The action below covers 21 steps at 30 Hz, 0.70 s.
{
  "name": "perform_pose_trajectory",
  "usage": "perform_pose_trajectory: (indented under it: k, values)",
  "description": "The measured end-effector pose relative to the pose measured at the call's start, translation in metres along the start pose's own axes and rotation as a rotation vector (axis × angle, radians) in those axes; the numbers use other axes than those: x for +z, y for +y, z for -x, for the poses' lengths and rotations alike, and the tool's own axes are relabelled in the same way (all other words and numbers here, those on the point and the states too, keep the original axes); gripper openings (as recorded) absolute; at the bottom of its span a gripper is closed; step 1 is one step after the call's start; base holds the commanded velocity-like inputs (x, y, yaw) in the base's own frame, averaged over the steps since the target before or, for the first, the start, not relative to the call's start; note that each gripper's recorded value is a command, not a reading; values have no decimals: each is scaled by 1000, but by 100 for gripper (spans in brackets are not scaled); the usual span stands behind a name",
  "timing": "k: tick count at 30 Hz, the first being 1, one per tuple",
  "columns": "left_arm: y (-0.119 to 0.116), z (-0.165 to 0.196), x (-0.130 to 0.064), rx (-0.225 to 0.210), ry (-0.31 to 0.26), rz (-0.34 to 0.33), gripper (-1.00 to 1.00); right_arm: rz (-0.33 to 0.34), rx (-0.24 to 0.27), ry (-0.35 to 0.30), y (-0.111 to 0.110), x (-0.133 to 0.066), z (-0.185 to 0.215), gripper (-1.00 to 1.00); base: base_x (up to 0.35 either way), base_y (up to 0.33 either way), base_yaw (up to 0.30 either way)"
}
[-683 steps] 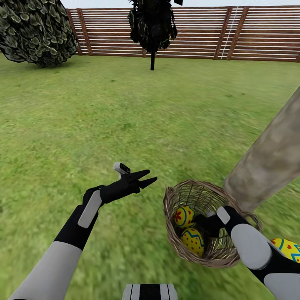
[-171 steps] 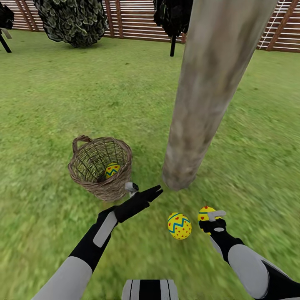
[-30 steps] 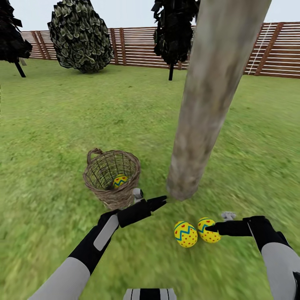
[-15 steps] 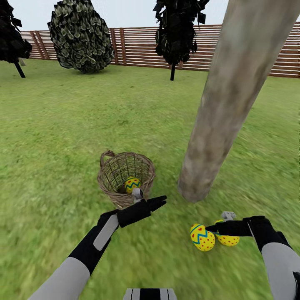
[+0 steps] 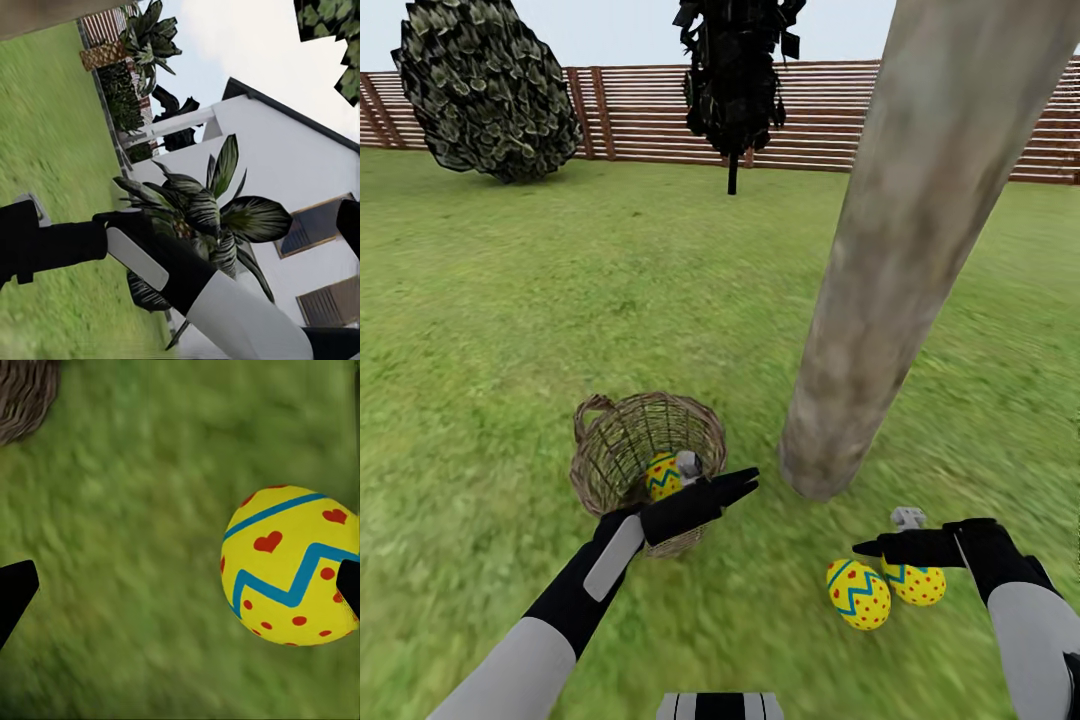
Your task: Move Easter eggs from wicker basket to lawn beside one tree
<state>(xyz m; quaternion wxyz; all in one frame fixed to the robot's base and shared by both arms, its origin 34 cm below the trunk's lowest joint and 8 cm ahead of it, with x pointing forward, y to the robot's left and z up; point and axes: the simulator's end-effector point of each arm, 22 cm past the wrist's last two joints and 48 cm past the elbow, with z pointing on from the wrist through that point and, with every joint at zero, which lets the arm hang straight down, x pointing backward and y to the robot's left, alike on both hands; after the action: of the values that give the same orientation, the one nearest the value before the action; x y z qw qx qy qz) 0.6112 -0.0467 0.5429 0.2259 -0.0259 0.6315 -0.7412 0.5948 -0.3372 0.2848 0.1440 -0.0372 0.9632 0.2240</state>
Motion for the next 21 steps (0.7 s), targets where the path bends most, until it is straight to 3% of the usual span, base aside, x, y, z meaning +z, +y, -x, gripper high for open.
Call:
perform_pose_trajectory:
  k: [6, 12, 21]
  values:
    - [-1, 0, 0, 0, 0, -1, 100, 1, -1, -1, 1, 0, 0, 100, 159, 299, -271]
    - [-1, 0, 0, 1, -1, -3, 100, 10, 0, -2, 3, 0, 1, 100, 12, 132, -60]
    - [-2, 0, 0, 0, -1, -4, 100, 8, 0, -2, 2, 0, 1, 100, -186, 158, -2]
